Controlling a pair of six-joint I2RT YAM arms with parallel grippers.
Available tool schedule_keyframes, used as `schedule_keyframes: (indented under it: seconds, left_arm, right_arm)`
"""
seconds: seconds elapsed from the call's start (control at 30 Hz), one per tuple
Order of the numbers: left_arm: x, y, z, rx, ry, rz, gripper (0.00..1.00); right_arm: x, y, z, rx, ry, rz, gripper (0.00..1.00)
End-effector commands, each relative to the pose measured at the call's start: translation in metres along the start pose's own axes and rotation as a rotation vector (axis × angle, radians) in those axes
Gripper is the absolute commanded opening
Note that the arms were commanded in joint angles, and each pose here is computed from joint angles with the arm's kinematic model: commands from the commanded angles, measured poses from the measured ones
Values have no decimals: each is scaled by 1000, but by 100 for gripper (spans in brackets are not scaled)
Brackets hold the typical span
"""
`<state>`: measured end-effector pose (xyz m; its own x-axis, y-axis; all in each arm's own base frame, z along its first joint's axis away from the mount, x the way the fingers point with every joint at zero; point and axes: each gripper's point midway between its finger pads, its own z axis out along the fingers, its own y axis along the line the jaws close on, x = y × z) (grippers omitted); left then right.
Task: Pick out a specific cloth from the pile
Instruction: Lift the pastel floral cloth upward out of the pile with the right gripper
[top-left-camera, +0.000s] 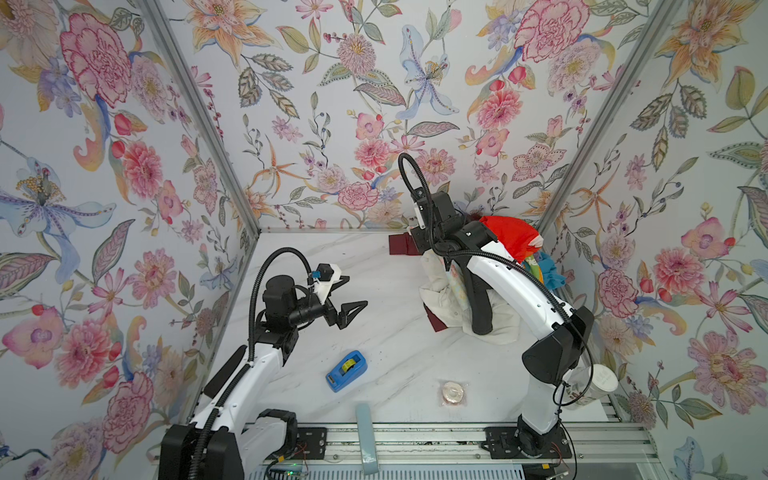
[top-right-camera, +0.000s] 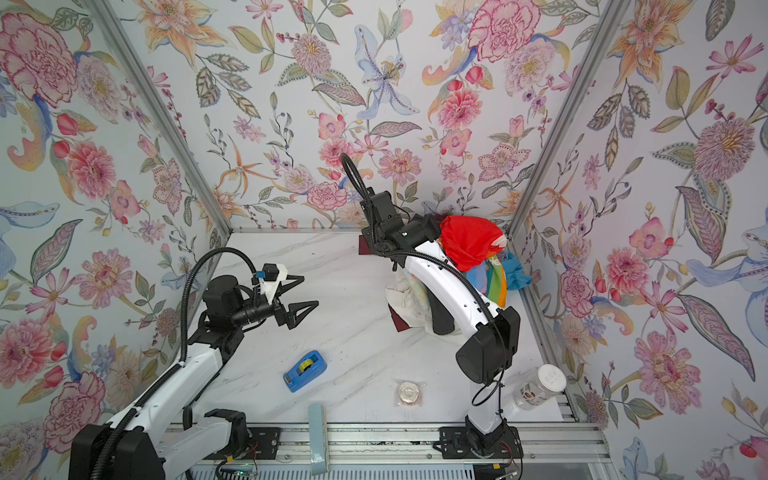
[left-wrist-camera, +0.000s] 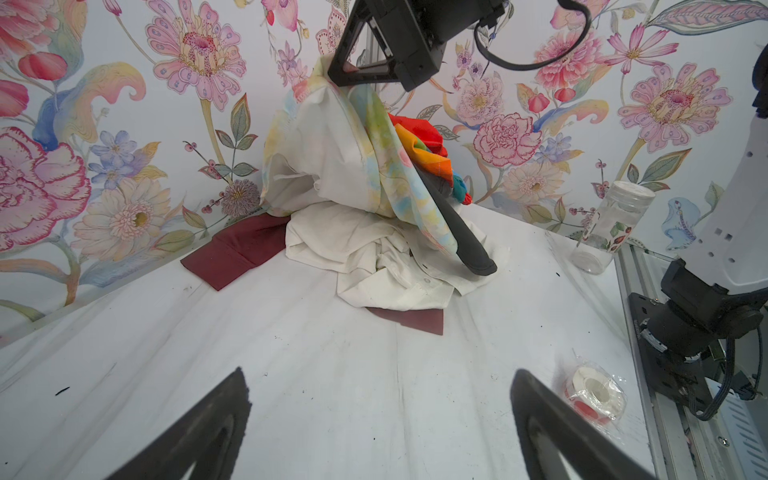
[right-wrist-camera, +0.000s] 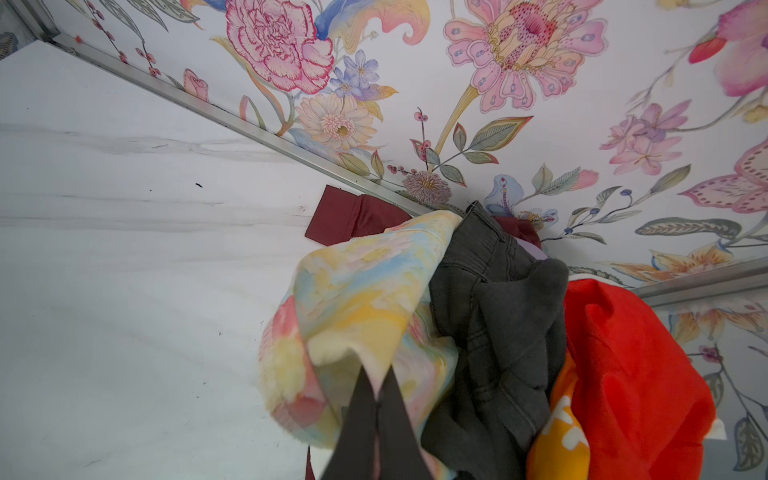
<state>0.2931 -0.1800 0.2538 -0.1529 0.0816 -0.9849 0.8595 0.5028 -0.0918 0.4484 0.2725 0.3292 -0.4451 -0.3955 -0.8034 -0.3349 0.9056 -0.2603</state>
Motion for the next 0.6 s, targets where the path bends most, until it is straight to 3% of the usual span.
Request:
schedule_keyframes:
  seconds: [0.0,0.57]
  left_arm:
    - [-2,-5,-1,8,-14,0,99]
    - [-2,-6,-2,5,-22,-4,99]
  right_arm:
    - [-71,-13,-61,-5,-248,54,0]
    - [-111,-30,-100,49,-392,33,0]
